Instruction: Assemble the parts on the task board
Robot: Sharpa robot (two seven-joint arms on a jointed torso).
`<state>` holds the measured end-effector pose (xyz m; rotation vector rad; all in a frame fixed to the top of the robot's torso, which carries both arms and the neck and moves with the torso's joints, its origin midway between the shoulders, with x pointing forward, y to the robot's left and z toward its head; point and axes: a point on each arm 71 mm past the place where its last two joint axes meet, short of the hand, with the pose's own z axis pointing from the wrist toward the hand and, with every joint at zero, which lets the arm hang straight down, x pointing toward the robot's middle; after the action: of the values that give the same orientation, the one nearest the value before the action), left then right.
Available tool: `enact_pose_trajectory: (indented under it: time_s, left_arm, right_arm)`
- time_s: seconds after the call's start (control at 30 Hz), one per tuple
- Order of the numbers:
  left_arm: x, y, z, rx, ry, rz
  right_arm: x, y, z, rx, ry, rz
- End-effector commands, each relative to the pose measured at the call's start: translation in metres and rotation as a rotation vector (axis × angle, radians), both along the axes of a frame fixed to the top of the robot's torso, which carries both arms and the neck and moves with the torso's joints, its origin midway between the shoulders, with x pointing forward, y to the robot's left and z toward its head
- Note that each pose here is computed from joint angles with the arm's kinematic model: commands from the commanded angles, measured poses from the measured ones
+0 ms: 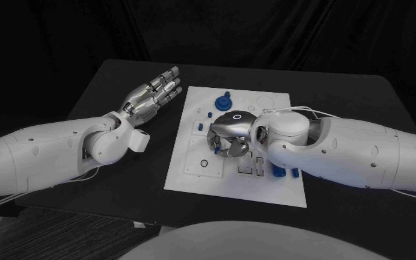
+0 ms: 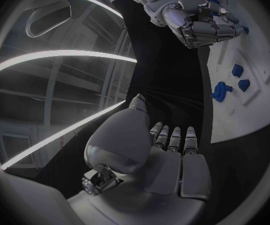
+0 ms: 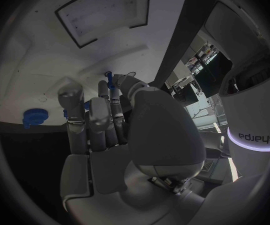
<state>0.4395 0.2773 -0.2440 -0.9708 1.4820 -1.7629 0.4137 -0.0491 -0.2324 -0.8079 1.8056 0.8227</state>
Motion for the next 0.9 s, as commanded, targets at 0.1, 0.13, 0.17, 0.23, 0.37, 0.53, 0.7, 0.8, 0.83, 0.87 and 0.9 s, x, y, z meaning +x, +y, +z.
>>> enact_pose_trajectory:
  time_s: [0.1, 0.13, 0.17, 0.23, 0.37, 0.53, 0.7, 0.8, 0.83, 0.87, 0.9]
  left_arm:
    - [-0.0009, -0.0013, 0.0037, -0.043, -0.045, -0.010]
    - [-0.0009, -0.0014, 0.0037, -0.043, -0.044, -0.011]
    - [-0.0010, -0.0014, 0.0036, -0.044, -0.043, -0.012]
    - [-0.0010, -0.0015, 0.0035, -0.044, -0.042, -0.013]
    - [-0.0010, -0.0015, 0.0032, -0.044, -0.039, -0.016]
    - [-0.0011, -0.0018, 0.0028, -0.044, -0.035, -0.020]
    - [-0.0011, -0.0024, 0.0024, -0.045, -0.031, -0.025]
    - [-0.0011, -0.0025, 0.0023, -0.045, -0.030, -0.026]
    - [-0.0011, -0.0025, 0.0023, -0.045, -0.029, -0.026]
    - [-0.0011, -0.0025, 0.0022, -0.045, -0.029, -0.026]
    - [-0.0011, -0.0025, 0.0022, -0.045, -0.029, -0.026]
  right_arm:
    - [-0.0004, -0.0003, -0.0048, -0.037, 0.016, -0.015]
    - [-0.0005, -0.0003, -0.0052, -0.041, 0.017, -0.016]
    - [-0.0005, -0.0003, -0.0058, -0.045, 0.019, -0.018]
    - [-0.0006, -0.0004, -0.0066, -0.052, 0.022, -0.021]
    - [-0.0007, -0.0006, -0.0076, -0.058, 0.025, -0.025]
    - [-0.0010, -0.0008, -0.0085, -0.062, 0.028, -0.026]
    - [-0.0017, -0.0003, -0.0078, -0.046, 0.024, -0.019]
    - [-0.0018, -0.0004, -0.0068, -0.029, 0.018, -0.014]
    - [-0.0018, -0.0004, -0.0065, -0.025, 0.016, -0.013]
    - [-0.0018, -0.0005, -0.0060, -0.017, 0.013, -0.011]
    - [-0.0018, -0.0007, -0.0054, -0.009, 0.010, -0.009]
